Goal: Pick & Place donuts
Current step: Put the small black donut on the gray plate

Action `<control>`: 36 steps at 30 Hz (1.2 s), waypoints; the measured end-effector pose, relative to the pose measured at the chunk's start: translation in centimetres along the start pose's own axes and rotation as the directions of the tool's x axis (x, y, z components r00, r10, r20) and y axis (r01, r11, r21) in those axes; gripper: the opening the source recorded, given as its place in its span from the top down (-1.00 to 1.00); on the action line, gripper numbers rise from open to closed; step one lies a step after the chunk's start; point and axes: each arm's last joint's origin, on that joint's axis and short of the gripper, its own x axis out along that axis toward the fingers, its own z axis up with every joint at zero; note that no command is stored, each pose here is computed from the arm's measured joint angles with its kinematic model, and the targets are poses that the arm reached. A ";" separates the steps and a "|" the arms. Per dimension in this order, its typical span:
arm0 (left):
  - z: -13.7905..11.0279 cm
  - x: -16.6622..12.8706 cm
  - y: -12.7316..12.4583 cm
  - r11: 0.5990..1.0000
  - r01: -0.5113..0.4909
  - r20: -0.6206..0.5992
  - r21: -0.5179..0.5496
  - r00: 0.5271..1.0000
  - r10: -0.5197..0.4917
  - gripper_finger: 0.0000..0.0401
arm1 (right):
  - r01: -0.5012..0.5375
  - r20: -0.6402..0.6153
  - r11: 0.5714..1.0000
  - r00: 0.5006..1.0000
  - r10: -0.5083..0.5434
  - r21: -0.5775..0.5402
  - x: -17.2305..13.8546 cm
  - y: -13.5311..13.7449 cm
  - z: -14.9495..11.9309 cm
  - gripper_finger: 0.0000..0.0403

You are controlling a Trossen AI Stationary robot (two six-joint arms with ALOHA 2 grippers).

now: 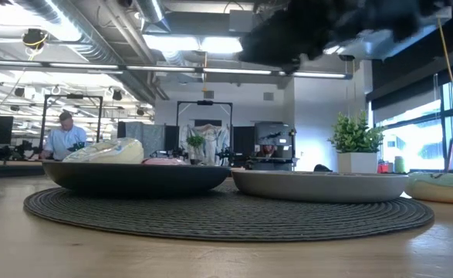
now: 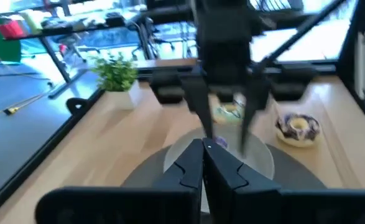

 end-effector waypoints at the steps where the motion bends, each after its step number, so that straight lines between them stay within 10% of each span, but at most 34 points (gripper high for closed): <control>1: -0.2 -0.2 0.2 1.000 -0.005 0.011 -0.010 1.000 0.005 0.98 | -0.006 -0.039 1.000 0.999 0.006 -0.003 0.9 -0.1 0.2 0.33; 10: -0.8 -0.8 0.4 0.999 -0.012 0.022 -0.032 1.000 0.013 0.95 | 0.015 -0.412 0.999 0.911 -0.027 -0.032 7.7 -0.7 -0.5 0.33; 36: -1.3 -1.4 -0.3 1.000 0.026 -0.003 0.011 1.000 -0.026 0.96 | 0.066 -0.507 0.995 0.862 -0.017 0.079 10.4 -0.9 -3.3 0.42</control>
